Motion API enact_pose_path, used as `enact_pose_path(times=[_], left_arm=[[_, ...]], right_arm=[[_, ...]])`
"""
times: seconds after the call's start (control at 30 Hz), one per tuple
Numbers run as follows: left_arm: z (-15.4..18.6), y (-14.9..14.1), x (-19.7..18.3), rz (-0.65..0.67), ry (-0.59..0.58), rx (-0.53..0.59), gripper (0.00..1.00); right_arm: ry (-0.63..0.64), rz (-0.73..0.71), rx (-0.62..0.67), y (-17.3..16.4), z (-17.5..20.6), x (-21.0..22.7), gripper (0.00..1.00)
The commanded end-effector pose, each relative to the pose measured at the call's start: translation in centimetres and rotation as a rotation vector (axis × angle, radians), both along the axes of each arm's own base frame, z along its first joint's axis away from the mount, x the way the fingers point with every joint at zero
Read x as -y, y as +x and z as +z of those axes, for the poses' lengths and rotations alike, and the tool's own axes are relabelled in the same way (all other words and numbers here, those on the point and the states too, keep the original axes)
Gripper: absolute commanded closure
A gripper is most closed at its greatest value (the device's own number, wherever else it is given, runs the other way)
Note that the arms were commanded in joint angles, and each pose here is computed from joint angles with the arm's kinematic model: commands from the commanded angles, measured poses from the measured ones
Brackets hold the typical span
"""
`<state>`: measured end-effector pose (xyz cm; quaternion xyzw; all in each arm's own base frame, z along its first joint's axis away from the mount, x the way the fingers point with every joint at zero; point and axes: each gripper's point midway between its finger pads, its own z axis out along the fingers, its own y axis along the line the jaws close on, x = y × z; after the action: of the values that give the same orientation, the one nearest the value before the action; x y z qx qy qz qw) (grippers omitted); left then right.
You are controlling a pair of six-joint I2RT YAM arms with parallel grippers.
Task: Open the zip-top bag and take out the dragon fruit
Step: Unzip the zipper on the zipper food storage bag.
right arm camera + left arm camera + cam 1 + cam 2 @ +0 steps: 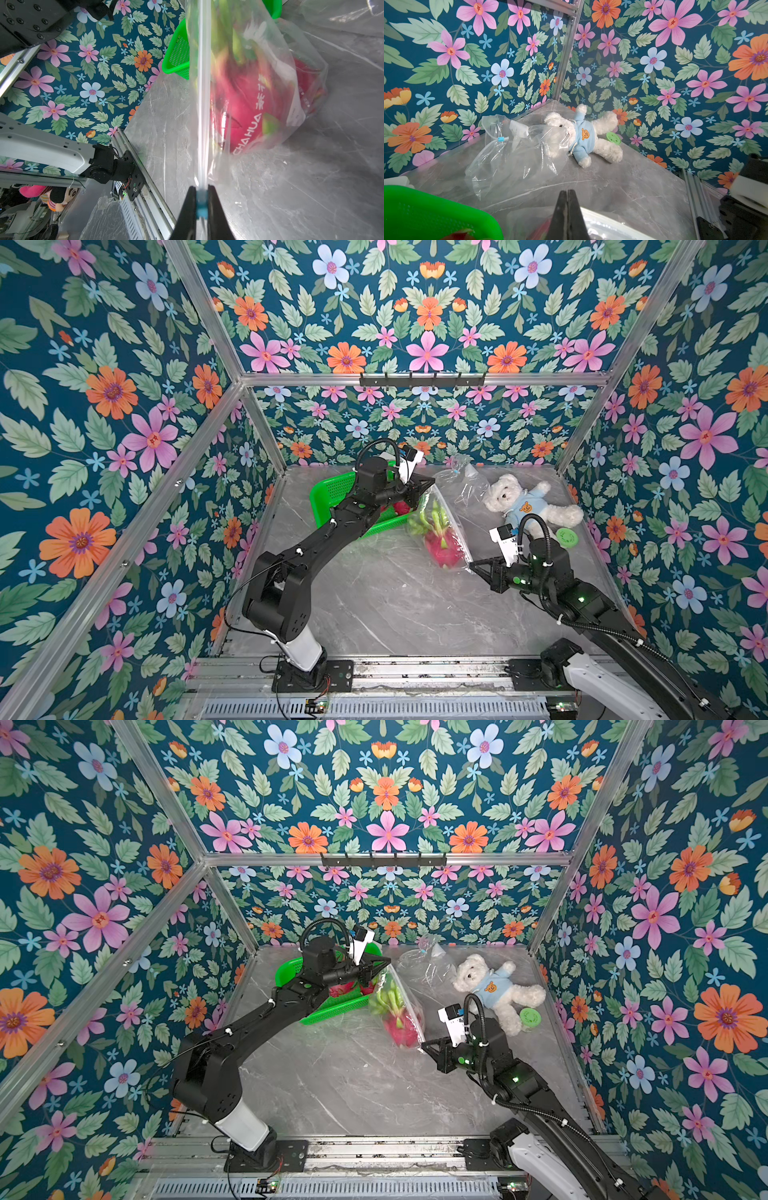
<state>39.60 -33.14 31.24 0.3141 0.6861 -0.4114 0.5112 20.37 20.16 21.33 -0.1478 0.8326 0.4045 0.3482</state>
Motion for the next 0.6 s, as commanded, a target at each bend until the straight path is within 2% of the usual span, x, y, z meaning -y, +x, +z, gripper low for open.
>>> enact_pose_path(times=[0.0, 0.13, 0.23, 0.43, 0.57], left_arm=[[1.9, 1.4, -0.8, 0.065, -0.047, 0.062, 1.00], [1.3, -1.8, 0.4, -0.085, -0.066, 0.031, 1.00], [0.7, -4.0, 0.5, -0.145, -0.074, 0.026, 1.00], [0.7, -7.2, 0.4, -0.204, -0.092, 0.030, 1.00], [1.0, -8.4, 0.5, -0.218, -0.101, 0.027, 1.00]], right_arm=[[-0.009, 0.027, -0.090, -1.4, -0.9, 0.0, 0.97], [0.012, -0.012, -0.023, -0.2, 2.4, 0.1, 0.77], [0.003, -0.049, 0.054, 0.9, 5.0, 0.4, 0.68], [-0.024, -0.075, 0.162, 3.3, 7.4, 0.2, 0.62], [0.050, -0.020, 0.148, 4.2, 7.6, -1.8, 0.60]])
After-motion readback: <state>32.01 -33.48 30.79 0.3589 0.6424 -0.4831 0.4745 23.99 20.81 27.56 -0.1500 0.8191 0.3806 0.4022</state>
